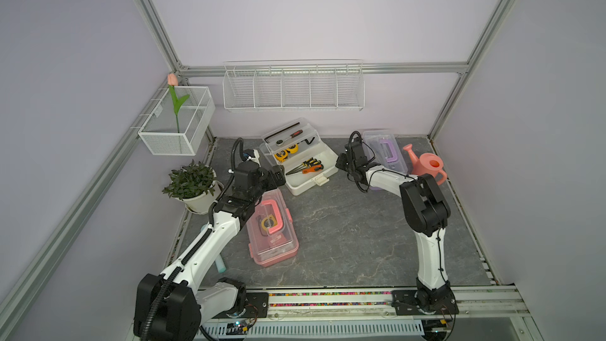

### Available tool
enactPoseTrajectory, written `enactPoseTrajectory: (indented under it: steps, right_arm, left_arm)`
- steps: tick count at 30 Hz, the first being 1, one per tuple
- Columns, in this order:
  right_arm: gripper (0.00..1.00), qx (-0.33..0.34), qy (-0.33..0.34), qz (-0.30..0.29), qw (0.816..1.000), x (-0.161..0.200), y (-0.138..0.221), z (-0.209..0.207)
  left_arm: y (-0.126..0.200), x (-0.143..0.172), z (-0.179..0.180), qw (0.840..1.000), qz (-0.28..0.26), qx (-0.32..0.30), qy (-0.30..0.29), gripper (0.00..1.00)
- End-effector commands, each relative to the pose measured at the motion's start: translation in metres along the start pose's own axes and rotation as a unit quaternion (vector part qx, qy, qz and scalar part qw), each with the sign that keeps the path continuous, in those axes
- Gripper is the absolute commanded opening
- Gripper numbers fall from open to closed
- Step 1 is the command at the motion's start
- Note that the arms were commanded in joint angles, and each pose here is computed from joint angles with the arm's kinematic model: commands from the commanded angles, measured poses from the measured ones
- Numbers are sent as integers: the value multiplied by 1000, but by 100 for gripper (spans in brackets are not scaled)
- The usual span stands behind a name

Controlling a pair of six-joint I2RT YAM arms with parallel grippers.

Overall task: Close toolboxes
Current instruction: Move the toolbox to the center of the board.

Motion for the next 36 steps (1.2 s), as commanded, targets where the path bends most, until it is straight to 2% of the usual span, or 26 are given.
enactPoseTrajectory:
  steps: [1,8,11,14,18,22,27,31,36]
  right_arm:
    - [17,68,53,33,996,16,17,-30]
    - [20,89,140,40,985,3,55,-31]
    - [28,87,180,34,979,-5,76,-17]
    - [37,53,230,45,971,-1,93,8]
    - [47,-34,275,79,958,20,104,48]
    - [51,-105,292,95,946,43,108,85]
    - [55,-161,331,105,924,61,107,133]
    - [56,-171,356,119,911,74,95,159]
    - [56,-166,363,127,908,78,75,177]
  left_arm:
    - [-3,1,1,1000,6,1,4,99]
    - [-12,6,-4,999,45,19,15,99]
    - [-12,5,-4,998,51,15,13,99]
    - [-9,5,-3,999,41,10,14,99]
    - [-6,2,1,1000,20,-8,20,99]
    - [-2,-2,13,999,3,-35,28,99]
    - [2,-8,37,996,-11,-35,86,99]
    - [5,-6,47,994,-12,-35,104,99]
    - [8,-5,49,995,-12,-41,91,99]
Point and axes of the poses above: each gripper's point midway between its finger pads, its own y axis back along the fingers, its own z axis along the line the jaws close on, x = y × z, the point moved 9 cm from there along y, back along the fingers, and after that the axes turned 11 degrees about y, right-handed, at the moved point
